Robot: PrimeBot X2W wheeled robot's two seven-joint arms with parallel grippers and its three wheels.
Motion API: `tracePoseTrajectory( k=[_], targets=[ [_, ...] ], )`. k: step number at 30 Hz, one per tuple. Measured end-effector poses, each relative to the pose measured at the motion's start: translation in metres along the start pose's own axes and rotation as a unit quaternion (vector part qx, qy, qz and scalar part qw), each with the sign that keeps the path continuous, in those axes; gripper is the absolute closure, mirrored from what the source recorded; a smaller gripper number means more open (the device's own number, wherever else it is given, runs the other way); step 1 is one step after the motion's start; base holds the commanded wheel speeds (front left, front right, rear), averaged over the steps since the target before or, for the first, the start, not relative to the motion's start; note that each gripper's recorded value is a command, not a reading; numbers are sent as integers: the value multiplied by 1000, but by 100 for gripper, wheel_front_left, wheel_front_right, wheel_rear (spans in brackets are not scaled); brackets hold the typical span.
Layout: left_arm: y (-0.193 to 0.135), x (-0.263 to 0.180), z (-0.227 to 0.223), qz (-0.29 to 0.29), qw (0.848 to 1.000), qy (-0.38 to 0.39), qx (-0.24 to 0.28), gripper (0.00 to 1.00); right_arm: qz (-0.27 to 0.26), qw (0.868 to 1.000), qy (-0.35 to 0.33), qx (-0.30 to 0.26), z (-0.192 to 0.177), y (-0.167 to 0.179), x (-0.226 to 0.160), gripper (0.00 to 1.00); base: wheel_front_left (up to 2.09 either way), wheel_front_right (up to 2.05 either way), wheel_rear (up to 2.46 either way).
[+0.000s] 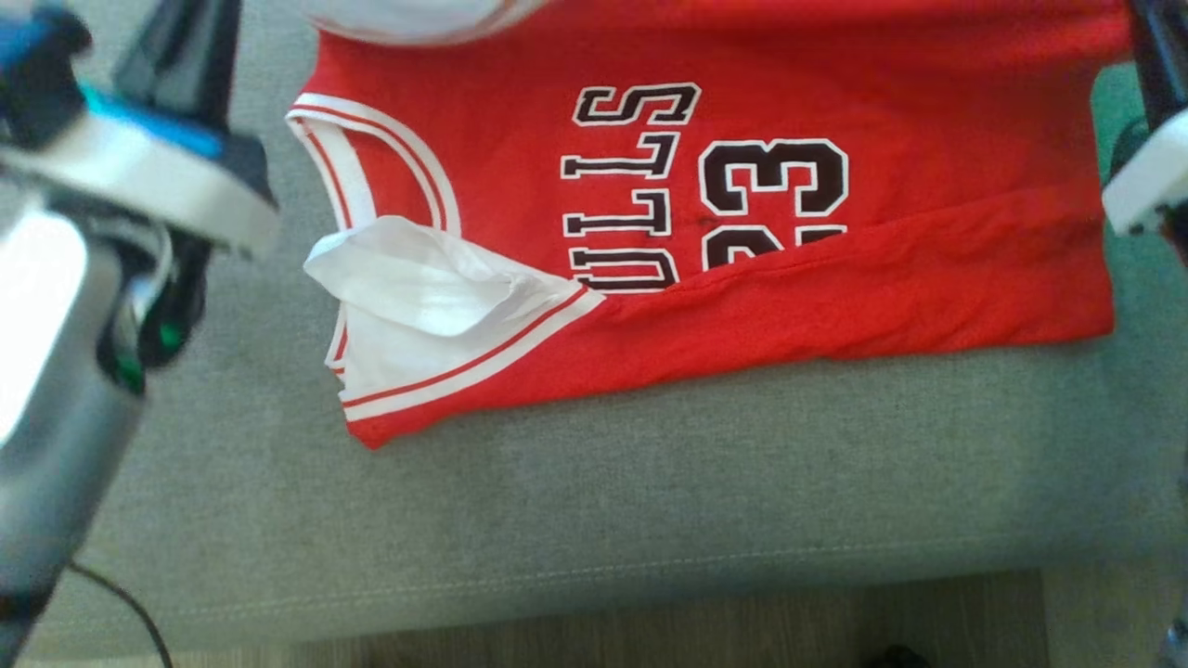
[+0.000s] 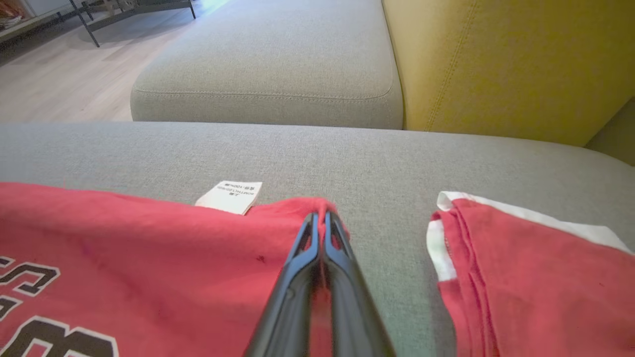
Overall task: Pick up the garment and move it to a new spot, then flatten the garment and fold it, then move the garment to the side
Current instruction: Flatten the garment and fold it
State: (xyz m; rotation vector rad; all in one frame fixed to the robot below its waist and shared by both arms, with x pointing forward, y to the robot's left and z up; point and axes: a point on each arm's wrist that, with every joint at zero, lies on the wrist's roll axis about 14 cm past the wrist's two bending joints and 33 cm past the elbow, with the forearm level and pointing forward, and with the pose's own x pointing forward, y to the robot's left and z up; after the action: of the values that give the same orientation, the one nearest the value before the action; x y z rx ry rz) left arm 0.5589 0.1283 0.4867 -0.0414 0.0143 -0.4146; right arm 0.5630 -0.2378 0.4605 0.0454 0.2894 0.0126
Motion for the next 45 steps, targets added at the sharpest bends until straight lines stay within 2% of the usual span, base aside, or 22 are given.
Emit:
tracePoseTrajectory(
  k=[10,22,23,25,27,28,29,30,31,33,35,36,37,38,45],
  targets=[
    [-23,-73,-24,36,995,54,-71,100,-26,999,42,11,-37,-19,-34,100,0,0,0],
    [-37,-112,-58,71,984,110,-120,100,-39,993,102,45,-81,-18,-62,100,0,0,0],
    [-38,-114,-62,70,984,114,-117,100,-39,993,103,45,-82,-19,-62,97,0,0,0],
    [-42,-116,-71,70,982,126,-122,100,-41,993,105,46,-83,-20,-62,80,0,0,0],
    [-49,-119,-80,64,981,138,-117,100,-41,992,108,48,-85,-19,-62,71,0,0,0],
    [-52,-122,-85,58,982,145,-105,100,-42,992,110,49,-87,-19,-62,61,0,0,0],
    [-54,-123,-89,55,982,150,-96,100,-43,991,114,48,-89,-19,-63,29,0,0,0],
    [-55,-125,-92,57,982,153,-92,100,-44,991,116,46,-91,-19,-63,7,0,0,0],
    [-57,-125,-95,58,982,157,-90,100,-45,991,116,47,-91,-19,-64,0,0,0,0],
    [-62,-126,-97,56,982,158,-88,100,-45,992,109,53,-89,-16,-65,0,0,0,0],
    [-67,-126,-98,57,982,157,-91,73,-45,992,99,59,-84,-15,-66,0,0,0,0],
    [-68,-126,-96,59,982,153,-92,65,-47,993,91,63,-81,-15,-67,0,0,0,0],
    [-69,-125,-94,62,983,149,-92,16,-50,993,82,70,-77,-15,-69,0,0,0,0],
    [-69,-125,-92,68,983,146,-91,0,-53,993,72,78,-72,-15,-72,0,0,0,0],
    [-58,-130,-70,119,985,106,-60,0,-95,984,42,148,-71,-35,-97,0,0,0,0]
  ],
)
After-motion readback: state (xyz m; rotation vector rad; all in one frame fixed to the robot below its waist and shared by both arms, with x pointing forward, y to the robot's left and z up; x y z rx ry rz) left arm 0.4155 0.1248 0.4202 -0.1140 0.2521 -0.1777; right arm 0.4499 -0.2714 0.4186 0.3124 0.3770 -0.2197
